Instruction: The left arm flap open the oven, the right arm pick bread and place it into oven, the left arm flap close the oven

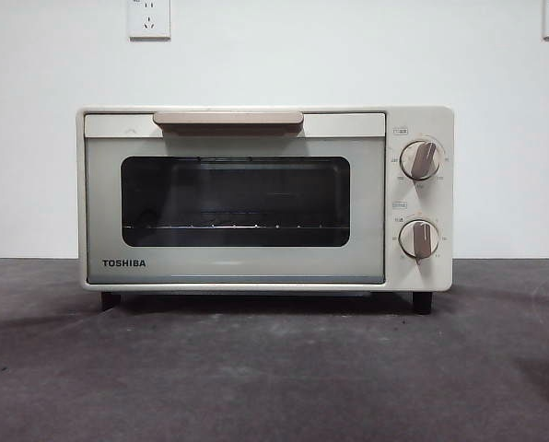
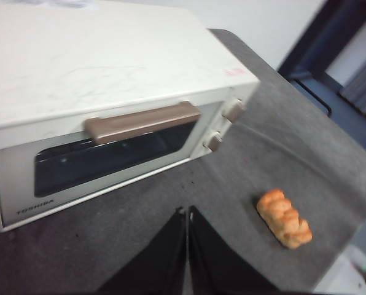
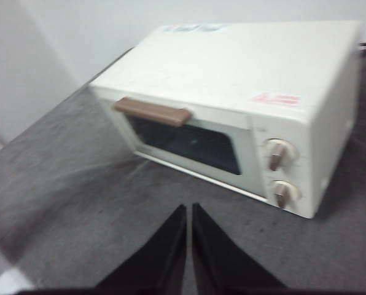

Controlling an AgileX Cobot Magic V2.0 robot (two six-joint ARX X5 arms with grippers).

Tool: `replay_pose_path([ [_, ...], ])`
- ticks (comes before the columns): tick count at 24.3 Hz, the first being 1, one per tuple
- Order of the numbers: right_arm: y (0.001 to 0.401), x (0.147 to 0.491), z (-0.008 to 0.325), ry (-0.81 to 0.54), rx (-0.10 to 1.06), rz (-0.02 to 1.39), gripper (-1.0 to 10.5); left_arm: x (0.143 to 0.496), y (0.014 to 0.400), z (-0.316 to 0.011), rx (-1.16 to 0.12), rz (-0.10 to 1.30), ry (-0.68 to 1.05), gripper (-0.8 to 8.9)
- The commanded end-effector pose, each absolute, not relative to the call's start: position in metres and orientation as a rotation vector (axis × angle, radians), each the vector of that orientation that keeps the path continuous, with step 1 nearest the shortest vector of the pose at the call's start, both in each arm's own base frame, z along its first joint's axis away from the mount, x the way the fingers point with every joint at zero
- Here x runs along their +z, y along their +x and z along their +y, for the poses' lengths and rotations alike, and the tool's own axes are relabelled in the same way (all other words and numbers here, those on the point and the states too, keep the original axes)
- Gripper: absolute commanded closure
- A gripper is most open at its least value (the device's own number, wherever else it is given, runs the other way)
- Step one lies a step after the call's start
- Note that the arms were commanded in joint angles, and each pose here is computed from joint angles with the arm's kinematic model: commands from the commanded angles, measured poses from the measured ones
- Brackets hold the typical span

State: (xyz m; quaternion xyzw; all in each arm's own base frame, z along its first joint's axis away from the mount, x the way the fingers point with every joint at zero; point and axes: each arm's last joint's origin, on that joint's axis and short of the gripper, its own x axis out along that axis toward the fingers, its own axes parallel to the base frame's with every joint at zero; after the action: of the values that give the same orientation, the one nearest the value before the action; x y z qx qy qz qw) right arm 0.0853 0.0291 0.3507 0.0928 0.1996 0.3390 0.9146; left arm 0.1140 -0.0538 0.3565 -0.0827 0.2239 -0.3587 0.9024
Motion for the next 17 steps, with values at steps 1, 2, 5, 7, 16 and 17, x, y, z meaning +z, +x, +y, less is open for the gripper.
replay_pose_path([
  [1, 0.0843, 0.3558, 0.0301, 0.162, 0.721, 0.384, 9.3, 0.364, 0.1138, -0.0549, -0.769, 0.405, -0.111, 8.03],
  [2, 0.0843, 0.3558, 0.0301, 0.162, 0.72, 0.385, 9.3, 0.3643, 0.1139, -0.0549, -0.77, 0.4, -0.108, 8.02],
  [5, 0.0844, 0.3558, 0.0301, 0.165, 0.718, 0.386, 8.8, 0.3655, 0.1144, -0.0551, -0.771, 0.387, -0.108, 8.02],
  [7, 0.0845, 0.3558, 0.03, 0.166, 0.715, 0.386, 8.2, 0.3661, 0.1147, -0.0552, -0.772, 0.38, -0.107, 7.92],
  [16, 0.0846, 0.3558, 0.03, 0.212, 0.705, 0.404, 5.2, 0.3662, 0.1148, -0.0552, -0.773, 0.375, -0.098, 3.86],
  [17, 0.0846, 0.3558, 0.03, 0.224, 0.703, 0.409, 5.0, 0.3662, 0.1148, -0.0552, -0.773, 0.375, -0.098, 3.33],
])
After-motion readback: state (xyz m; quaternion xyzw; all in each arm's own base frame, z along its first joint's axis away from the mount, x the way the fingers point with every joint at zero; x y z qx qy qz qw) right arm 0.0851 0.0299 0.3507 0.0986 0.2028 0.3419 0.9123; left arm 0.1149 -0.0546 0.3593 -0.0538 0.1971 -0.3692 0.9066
